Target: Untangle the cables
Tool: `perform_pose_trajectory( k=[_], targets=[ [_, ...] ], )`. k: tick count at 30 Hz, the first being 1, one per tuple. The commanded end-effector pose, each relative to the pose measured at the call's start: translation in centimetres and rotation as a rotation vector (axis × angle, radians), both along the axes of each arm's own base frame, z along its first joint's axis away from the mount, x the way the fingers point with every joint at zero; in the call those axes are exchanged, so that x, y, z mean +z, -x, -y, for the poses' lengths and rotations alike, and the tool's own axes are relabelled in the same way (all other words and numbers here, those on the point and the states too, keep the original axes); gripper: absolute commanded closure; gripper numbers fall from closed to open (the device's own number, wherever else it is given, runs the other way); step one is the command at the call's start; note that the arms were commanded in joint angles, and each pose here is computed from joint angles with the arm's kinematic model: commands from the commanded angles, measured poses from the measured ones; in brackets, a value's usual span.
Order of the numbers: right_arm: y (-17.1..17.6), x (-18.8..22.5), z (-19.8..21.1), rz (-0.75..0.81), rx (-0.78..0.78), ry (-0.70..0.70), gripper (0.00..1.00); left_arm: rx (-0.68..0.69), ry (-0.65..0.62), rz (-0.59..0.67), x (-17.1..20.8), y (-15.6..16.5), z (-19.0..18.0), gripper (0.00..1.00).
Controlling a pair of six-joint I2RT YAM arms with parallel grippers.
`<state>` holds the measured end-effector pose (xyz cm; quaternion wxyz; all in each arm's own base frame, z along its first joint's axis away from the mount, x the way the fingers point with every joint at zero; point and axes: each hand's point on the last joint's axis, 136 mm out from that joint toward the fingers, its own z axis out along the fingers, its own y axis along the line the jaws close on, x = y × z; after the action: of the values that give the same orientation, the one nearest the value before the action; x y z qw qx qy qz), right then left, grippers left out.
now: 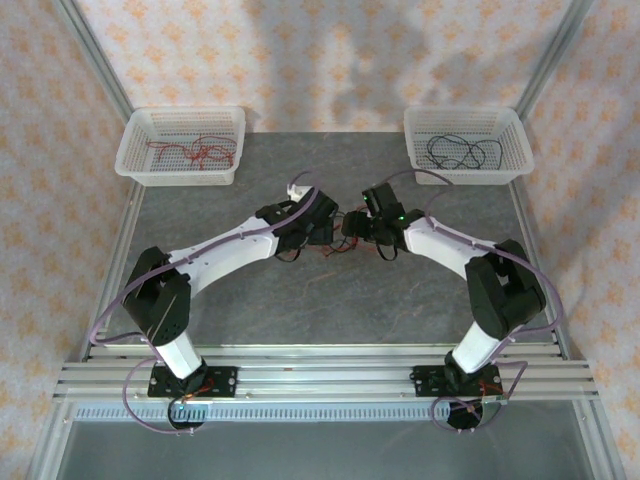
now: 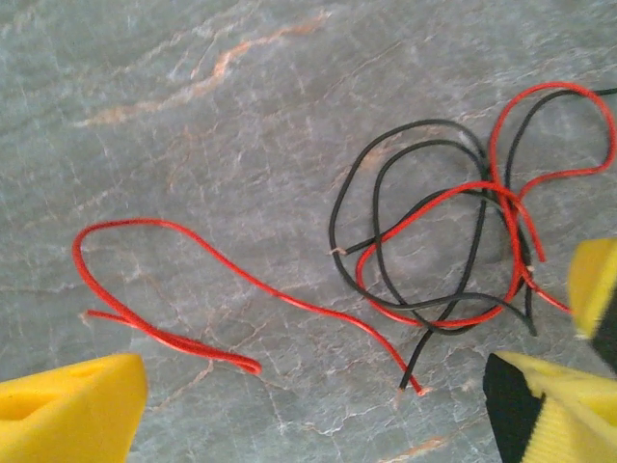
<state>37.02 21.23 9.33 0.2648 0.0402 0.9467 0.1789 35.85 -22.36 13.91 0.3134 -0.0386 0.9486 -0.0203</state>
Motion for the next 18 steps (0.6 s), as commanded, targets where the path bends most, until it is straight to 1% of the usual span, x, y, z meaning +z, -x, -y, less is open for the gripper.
perform_pose_trajectory(
  k=[1, 6, 11, 15, 18],
  targets=[
    [-0.3, 1.8, 0.5, 0.044, -0.001, 0.032, 0.26, 0.076, 0.091, -0.001, -0.6, -0.2, -0.9, 0.07],
    [-0.2, 2.0, 0.7, 0.048, 0.001, 0.041, 0.26, 0.103, 0.18, -0.036, -3.0, -0.4, -1.0, 0.12],
    [0.0, 2.2, 0.9, 0.053, 0.001, 0.049, 0.26, 0.128, 0.173, -0.028, -3.8, -0.9, -1.4, 0.16],
    [0.1, 2.1, 0.9, 0.05, 0.002, 0.045, 0.26, 0.135, 0.174, -0.01, -4.4, -1.8, -1.5, 0.25],
    [0.2, 2.1, 1.0, 0.048, 0.002, 0.047, 0.26, 0.158, 0.147, -0.012, -5.2, -2.5, -2.2, 0.31]
  ],
)
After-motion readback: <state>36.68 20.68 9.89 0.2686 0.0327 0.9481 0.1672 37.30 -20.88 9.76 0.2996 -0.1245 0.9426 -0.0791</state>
